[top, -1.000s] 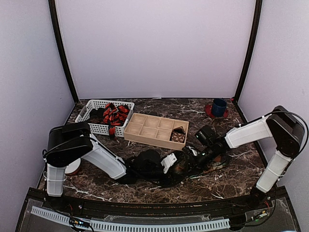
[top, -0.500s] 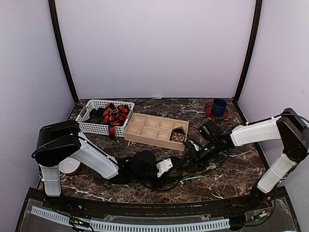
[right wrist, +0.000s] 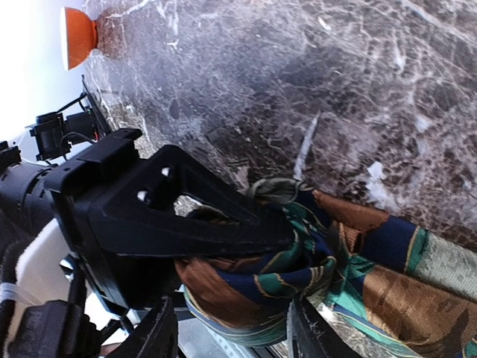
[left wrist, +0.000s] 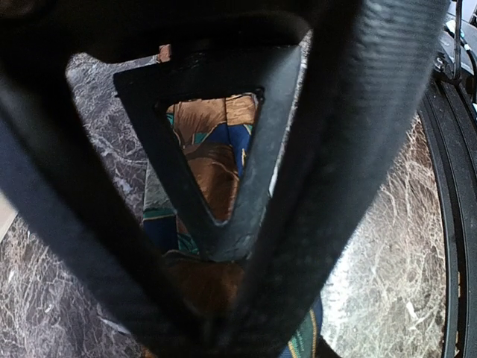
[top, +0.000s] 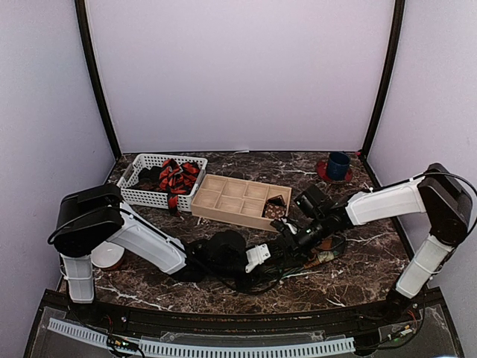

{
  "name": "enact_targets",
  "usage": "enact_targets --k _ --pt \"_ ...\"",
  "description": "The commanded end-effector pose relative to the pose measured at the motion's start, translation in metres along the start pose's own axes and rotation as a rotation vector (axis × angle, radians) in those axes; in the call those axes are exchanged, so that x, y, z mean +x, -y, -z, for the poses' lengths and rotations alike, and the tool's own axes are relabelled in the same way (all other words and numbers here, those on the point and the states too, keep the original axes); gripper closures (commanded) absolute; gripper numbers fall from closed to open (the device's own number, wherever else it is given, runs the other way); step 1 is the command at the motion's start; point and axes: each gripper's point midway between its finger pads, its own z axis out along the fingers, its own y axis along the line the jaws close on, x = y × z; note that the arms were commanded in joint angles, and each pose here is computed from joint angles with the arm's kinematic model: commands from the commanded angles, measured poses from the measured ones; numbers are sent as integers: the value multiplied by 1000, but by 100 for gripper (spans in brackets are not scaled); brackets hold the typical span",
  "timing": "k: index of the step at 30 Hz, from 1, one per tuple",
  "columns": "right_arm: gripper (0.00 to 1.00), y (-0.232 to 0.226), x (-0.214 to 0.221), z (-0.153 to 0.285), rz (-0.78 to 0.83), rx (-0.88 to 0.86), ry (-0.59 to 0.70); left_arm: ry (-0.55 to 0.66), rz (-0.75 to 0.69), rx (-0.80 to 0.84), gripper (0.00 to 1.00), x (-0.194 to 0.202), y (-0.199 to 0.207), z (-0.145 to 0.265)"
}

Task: Roll the ties
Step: Roll the tie at the center of the board.

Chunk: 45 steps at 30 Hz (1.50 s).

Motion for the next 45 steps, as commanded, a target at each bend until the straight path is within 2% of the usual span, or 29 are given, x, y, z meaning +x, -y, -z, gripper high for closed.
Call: enact_targets --k 1,6,13,21,26,30,38,45 --pt "51 12 -7 9 -8 29 44 -180 47 4 61 55 5 4" --pt "53 28 -27 22 -47 52 128 -178 72 -2 61 57 5 4" --pt "56 84 0 6 -142 208 48 -91 105 1 61 33 5 15" --pt "57 97 27 5 -187 230 12 -23 144 -63 61 4 -19 37" --pt "57 98 27 4 -187 242 18 -103 70 -7 60 25 -6 33" --pt "57 96 17 4 -169 249 30 -168 -13 23 60 51 7 32" --pt "57 88 1 6 -118 258 31 -285 -37 48 60 85 15 26" --pt "48 13 -11 16 -21 54 77 -307 -7 46 60 91 16 24"
